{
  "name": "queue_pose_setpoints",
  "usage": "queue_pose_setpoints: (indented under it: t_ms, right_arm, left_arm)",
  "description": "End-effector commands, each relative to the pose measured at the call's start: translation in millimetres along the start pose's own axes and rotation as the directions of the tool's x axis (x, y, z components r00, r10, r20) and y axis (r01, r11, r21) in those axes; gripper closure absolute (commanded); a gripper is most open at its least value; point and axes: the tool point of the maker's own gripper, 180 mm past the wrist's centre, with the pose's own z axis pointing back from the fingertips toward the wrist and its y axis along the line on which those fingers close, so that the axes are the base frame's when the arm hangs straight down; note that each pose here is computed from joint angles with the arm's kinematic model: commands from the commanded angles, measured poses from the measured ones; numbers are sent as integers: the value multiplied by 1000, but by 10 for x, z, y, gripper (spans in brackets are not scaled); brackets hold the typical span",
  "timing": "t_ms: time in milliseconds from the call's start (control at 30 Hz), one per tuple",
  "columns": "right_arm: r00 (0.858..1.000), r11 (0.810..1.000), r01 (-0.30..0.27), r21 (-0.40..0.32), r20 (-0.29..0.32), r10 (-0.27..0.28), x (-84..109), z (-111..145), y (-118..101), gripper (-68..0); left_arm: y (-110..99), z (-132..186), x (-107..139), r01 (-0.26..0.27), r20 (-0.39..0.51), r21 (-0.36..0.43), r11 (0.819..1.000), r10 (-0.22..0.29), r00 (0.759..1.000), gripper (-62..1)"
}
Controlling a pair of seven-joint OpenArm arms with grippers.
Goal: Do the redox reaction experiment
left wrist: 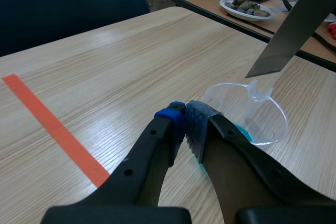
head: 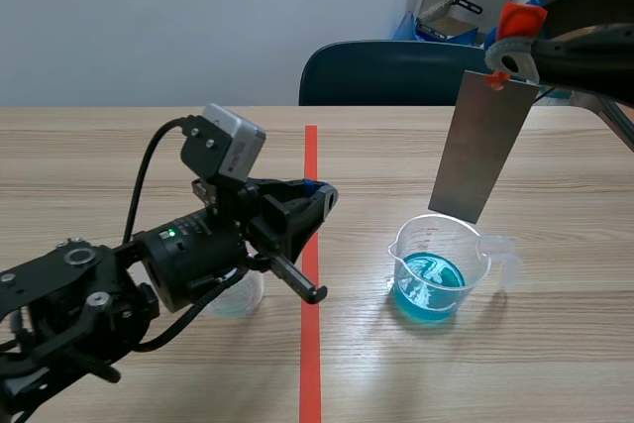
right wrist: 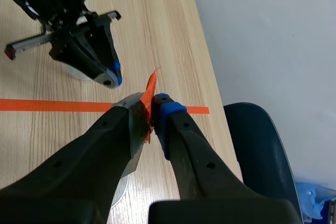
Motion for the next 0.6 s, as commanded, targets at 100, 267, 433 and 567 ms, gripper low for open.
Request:
queue_pose_setpoints:
  t_ms: [100,267,433,567]
  right_arm:
    - [1000,1000,-10,-2,29,10,86,2,-26,-7]
    - [1000,1000,-10,-2,29,10,86,2,-26,-7]
    - [1000,1000,-10,-2,29,10,86,2,-26,-7]
    - [1000,1000,-10,-2,29,10,85,2,-26,-7]
  left_arm:
    - [-55,-151,8,-10,18,-2,1000,10,1000,-25]
    - [-143,-261,-91,-2,0,-21,1000,2,1000,-25]
    - [-233,-329,-112,0,0,-42,999,0,1000,-25]
    - [-337,-378,-94,11,9,-63,998,-10,1000,-25]
